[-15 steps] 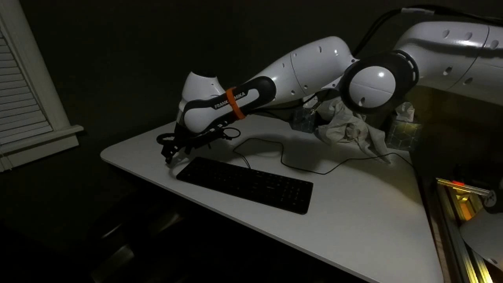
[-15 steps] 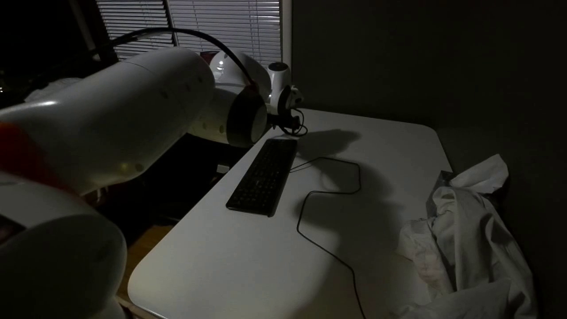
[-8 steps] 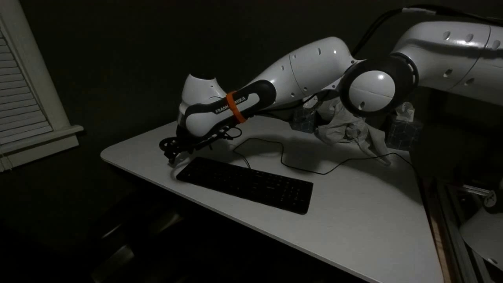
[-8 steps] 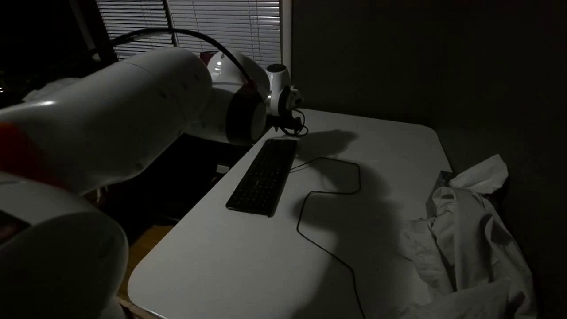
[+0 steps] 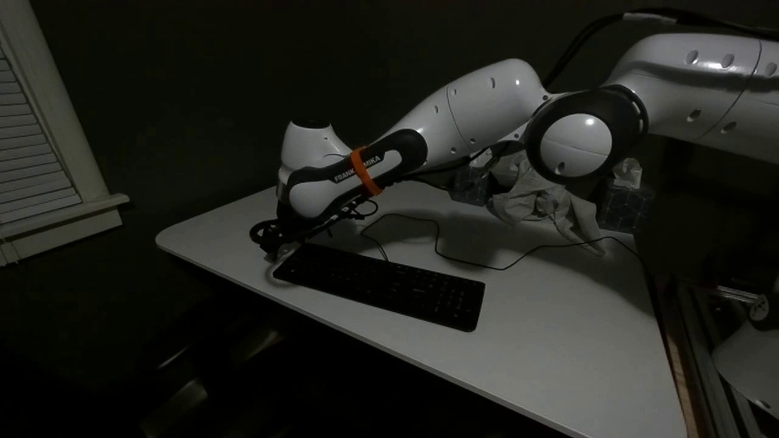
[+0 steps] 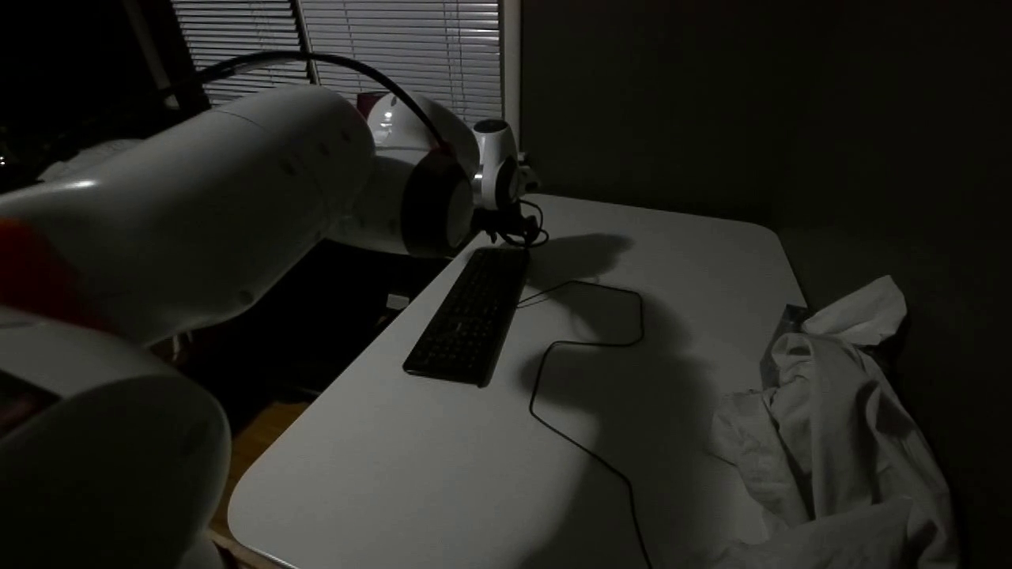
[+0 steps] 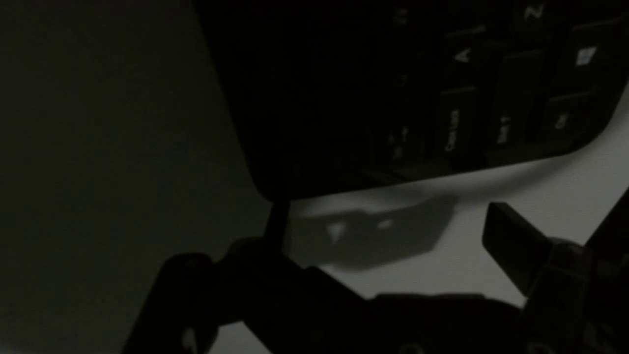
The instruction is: Move the keyboard to the right.
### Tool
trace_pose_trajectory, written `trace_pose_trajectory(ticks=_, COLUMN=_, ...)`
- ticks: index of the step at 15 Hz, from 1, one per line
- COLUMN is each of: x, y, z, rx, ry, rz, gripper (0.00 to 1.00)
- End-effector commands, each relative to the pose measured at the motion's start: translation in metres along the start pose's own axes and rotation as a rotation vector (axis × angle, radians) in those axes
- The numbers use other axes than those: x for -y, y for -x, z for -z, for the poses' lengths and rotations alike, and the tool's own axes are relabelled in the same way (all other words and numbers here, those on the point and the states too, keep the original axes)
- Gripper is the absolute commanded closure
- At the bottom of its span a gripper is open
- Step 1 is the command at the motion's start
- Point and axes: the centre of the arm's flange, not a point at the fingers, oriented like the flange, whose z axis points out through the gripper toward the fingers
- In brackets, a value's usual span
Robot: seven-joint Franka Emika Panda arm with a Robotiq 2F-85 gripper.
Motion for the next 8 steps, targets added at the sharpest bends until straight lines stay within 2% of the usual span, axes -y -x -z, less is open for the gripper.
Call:
trace_pose_trajectory(ticks=1, x=0.0006, y=0.0068, z=-0.0072, rx=0.048, ry=0.016, rz=-0.01, gripper=0.0)
trace_pose_trajectory(ticks=8, x=-0.0023, y=0.0104, z=-0.0015, rx=0.113, ry=0.049, rz=-0.003, gripper=0.0)
